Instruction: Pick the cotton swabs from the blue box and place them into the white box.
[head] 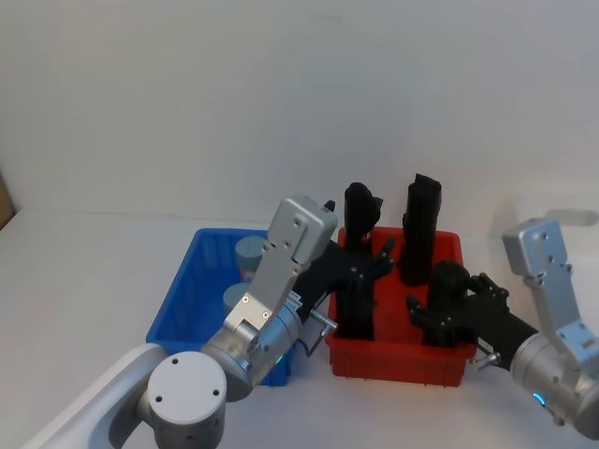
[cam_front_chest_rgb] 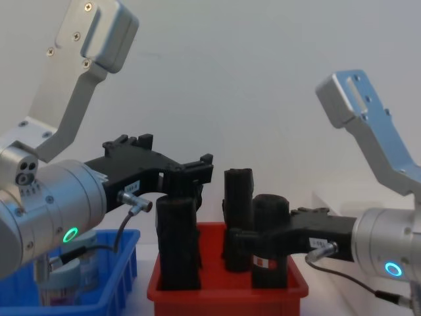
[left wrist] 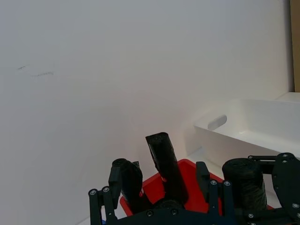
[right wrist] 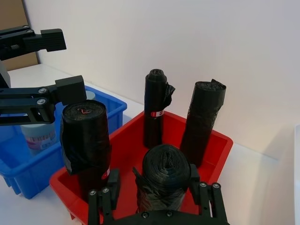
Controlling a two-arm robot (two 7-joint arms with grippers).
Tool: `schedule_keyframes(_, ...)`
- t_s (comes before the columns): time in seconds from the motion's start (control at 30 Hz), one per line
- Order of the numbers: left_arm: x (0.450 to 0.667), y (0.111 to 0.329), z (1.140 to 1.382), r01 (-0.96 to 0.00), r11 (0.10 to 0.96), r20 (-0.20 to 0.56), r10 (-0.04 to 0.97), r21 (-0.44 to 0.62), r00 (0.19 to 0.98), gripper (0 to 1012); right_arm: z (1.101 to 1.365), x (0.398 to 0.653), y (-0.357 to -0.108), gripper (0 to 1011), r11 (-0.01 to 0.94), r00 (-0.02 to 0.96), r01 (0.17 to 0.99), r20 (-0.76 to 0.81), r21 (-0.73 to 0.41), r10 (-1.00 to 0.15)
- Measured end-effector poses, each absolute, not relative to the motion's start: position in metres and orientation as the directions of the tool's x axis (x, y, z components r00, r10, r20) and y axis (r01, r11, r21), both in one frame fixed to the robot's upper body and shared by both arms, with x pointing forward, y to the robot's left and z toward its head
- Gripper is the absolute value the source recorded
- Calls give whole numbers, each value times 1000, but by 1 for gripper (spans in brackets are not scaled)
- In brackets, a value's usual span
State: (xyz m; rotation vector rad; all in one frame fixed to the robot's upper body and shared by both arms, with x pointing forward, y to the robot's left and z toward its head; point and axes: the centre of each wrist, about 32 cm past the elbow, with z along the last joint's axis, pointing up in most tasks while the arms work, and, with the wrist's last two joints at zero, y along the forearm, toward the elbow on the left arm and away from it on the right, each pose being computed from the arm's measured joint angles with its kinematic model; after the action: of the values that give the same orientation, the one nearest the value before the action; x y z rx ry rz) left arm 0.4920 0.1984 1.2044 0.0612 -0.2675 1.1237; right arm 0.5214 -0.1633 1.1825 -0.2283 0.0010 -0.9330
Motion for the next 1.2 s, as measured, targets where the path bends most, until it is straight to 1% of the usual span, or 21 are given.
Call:
schedule_keyframes(0.07,492,198,1204,-897,434,242,882,-86,404,999,1182,522,-162,867,572,596,797,99,-194,-797)
schedule_keyframes(0.1,492,198,1204,-897,434,242,882,-86,404,1000,1182,522,-162,816,571,595,798,100,-193,-797)
schedule_keyframes(0.17,492,198,1204,-897,434,242,882,-86,404,1000,1181,523,-161,765,570,594,799,102,-192,-798)
schedule_keyframes(0.2,492,198,1204,-897,434,242,882,-86,404,999,1181,523,-160,765,569,593,799,102,-192,-798)
schedule_keyframes(0.23,492,198,1204,-897,434,242,882,-86,404,1000,1181,523,-160,708,569,593,800,102,-192,-799)
schedule_keyframes(0.33,492,198,1204,-897,434,242,882,-86,404,1000,1181,524,-159,630,569,592,800,103,-190,-799)
schedule_keyframes(0.4,492,198,1204,-897,434,242,882,-86,404,1000,1181,524,-159,547,568,592,801,104,-189,-800)
schedule_keyframes(0.43,492,198,1204,-897,434,242,882,-86,404,1000,1180,524,-158,532,568,591,801,104,-189,-800)
schedule_keyframes(0.47,492,198,1204,-897,434,242,882,-86,404,1000,1180,524,-158,484,568,591,801,104,-189,-800)
schedule_keyframes(0.53,492,198,1204,-897,434,242,882,-86,404,1000,1180,524,-158,437,567,591,802,105,-188,-800)
schedule_keyframes(0.83,492,198,1204,-897,434,242,882,-86,404,1000,1180,525,-157,371,566,590,803,107,-186,-801)
schedule_keyframes(1.03,492,198,1204,-897,434,242,882,-86,404,1000,1180,525,-157,353,567,590,803,107,-182,-800)
schedule_keyframes(1.2,492,198,1204,-897,434,242,882,-86,404,1000,1185,525,-158,344,574,590,806,107,-146,-801)
